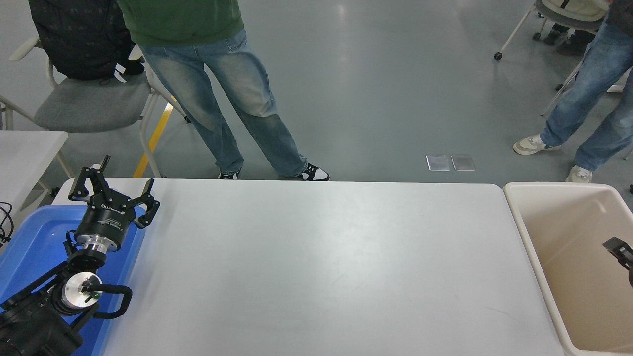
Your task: Clean the table surface
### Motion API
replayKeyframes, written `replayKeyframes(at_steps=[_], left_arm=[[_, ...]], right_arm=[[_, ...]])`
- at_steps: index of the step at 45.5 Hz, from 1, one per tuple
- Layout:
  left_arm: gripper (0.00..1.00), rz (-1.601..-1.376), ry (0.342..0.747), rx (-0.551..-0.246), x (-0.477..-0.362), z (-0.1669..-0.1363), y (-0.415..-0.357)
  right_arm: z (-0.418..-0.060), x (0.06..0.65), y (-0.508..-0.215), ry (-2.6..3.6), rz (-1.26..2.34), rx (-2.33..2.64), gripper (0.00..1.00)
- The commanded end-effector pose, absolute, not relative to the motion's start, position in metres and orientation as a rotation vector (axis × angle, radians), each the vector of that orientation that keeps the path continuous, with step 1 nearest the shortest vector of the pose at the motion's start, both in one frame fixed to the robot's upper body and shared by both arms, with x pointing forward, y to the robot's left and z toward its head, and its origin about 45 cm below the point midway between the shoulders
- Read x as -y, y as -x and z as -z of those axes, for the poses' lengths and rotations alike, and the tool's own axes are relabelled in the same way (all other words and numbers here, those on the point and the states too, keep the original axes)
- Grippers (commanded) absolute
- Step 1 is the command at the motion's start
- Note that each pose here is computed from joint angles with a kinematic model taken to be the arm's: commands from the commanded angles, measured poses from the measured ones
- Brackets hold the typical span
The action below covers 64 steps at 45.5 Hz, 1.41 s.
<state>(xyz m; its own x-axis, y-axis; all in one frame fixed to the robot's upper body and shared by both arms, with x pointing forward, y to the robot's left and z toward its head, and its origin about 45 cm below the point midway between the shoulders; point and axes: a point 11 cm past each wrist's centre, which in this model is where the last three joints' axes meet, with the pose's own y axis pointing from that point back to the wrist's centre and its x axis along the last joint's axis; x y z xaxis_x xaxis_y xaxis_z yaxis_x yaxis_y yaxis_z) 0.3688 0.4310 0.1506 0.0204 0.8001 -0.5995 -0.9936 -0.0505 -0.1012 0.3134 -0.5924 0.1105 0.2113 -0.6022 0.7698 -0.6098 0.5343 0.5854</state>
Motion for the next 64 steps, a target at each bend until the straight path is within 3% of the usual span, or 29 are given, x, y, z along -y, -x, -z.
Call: replayKeyframes(at_steps=[1, 20, 30, 39, 64], left_arm=[[0.99, -1.526, 0.594, -0.415, -0.431, -0.1506, -0.3688], [0.99, -1.526, 0.593, -0.416, -0.431, -0.15, -0.3683], [0.99, -1.526, 0.594, -0.415, -0.431, -0.1506, -0.3688], [0.99, -1.526, 0.594, -0.415, -0.431, -0.1506, -0.3688], [0.99, -1.527, 0.593, -0.416, -0.431, -0.15, -0.3683]], right_arm=[[-0.113, 0.599, -0.309, -1.092, 0.011, 1.504, 1.0], [-0.111, 0.582, -0.324, -1.188, 0.094, 1.652, 1.0], [-0.125, 0.546, -0.354, -1.471, 0.276, 1.982, 1.0], [-0.129, 0.519, -0.352, -1.678, 0.528, 2.309, 1.0], [-0.147, 0.47, -0.37, -2.002, 0.929, 2.507, 1.0]])
